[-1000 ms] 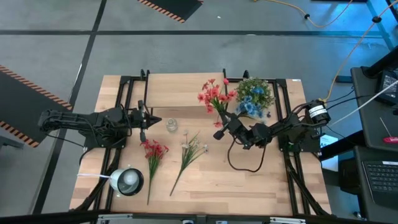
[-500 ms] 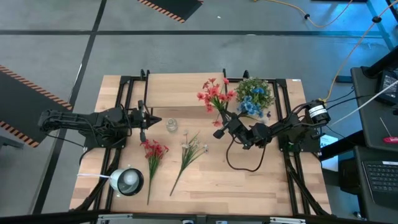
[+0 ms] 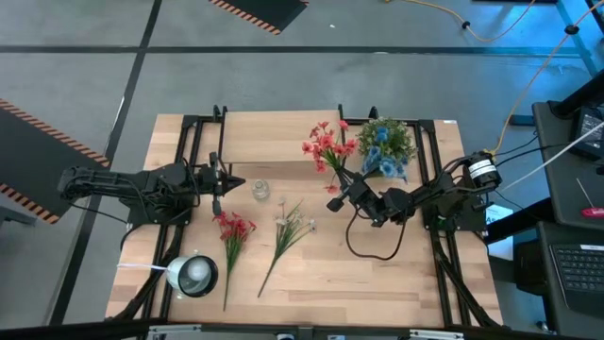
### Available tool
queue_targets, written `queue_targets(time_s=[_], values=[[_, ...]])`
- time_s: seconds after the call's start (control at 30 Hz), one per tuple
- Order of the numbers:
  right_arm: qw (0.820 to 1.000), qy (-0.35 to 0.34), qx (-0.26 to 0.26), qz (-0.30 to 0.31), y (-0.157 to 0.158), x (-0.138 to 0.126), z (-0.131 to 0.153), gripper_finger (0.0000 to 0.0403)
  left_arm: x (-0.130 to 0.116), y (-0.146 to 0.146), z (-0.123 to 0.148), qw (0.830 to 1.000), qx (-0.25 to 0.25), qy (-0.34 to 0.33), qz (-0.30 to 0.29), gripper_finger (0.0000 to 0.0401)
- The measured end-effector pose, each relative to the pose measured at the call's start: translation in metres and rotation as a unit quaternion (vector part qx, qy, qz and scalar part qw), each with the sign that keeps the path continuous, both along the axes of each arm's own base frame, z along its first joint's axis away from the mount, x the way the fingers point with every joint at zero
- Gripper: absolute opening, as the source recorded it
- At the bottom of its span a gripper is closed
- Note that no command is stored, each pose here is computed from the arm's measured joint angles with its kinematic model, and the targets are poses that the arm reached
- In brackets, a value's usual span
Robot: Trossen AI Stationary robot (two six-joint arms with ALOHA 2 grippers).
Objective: Pick and place flowers into a vace then onto a shelf
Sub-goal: Put the orange flowers into the right transparent vase
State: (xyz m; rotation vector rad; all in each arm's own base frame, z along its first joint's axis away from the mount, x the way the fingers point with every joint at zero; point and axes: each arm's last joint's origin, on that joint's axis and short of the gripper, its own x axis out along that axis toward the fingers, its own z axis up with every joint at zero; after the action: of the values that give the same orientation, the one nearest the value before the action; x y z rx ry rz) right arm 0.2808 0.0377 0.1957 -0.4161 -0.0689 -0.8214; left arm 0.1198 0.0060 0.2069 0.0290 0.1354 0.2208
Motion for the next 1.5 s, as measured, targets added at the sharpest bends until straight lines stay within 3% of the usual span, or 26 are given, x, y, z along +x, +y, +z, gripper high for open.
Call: queue_targets(time_s=[1.13, 1.5], values=[[0.998, -0.001, 0.048, -0.039, -0.009, 0.007, -0.025, 0.0008, 0.0, 0.0, 0.0, 1.0, 0.0, 0.0, 0.0, 0.0004], [0.998, 0.001, 0.046, -0.041, -0.009, 0.007, -0.025, 0.0058, 0.0, 0.0, 0.0, 1.0, 0.0, 0.0, 0.0, 0.0004]])
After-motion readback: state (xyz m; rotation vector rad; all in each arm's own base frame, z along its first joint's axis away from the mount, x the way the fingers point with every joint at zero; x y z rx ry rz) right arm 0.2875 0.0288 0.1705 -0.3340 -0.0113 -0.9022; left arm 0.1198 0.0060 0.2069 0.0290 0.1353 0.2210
